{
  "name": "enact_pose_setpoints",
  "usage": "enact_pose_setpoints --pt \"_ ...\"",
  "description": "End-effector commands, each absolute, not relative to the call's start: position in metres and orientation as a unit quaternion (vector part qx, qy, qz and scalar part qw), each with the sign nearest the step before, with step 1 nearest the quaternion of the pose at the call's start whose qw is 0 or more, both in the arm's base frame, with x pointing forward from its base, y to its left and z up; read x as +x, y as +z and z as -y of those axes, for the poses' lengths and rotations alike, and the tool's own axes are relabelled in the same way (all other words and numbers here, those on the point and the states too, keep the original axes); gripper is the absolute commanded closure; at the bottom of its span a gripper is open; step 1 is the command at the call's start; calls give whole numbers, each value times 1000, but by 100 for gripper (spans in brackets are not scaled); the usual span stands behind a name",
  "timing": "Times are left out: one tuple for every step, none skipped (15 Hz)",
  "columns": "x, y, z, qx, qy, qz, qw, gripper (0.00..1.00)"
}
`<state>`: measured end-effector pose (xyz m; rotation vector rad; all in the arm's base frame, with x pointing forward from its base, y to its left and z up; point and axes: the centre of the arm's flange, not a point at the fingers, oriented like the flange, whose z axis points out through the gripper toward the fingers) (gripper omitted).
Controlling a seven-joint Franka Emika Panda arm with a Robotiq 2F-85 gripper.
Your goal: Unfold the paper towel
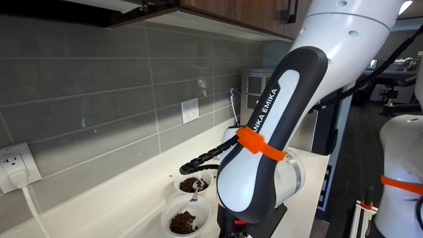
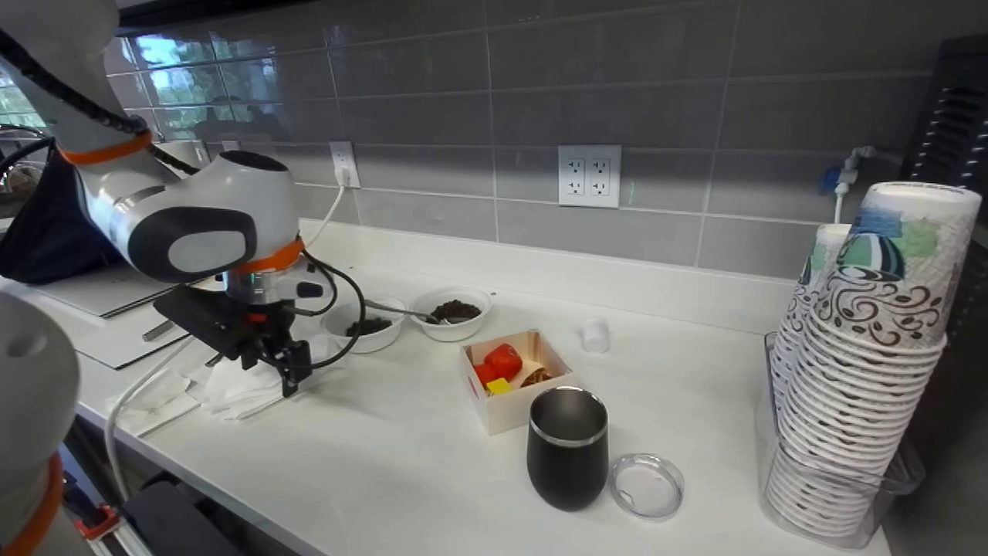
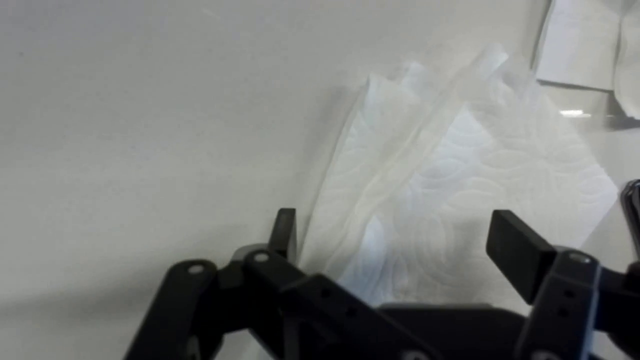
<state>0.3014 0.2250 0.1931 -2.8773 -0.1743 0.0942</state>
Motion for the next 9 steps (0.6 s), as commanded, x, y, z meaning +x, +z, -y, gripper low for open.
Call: enact_pose_setpoints --pt "264 182 -204 -990 17 53 129 34" --pt "263 178 -205 -990 15 52 129 42" --pt "262 175 -204 -990 15 50 129 50" --pt "262 174 -204 -991 11 47 129 58" --pt "261 173 -202 -991 8 45 129 64" --pt "261 173 -201 -991 4 43 128 73" --pt "261 174 -199 -991 0 41 128 80" --pt "261 178 -199 -991 -6 40 129 87" --pt "260 181 -199 -991 -12 40 130 86"
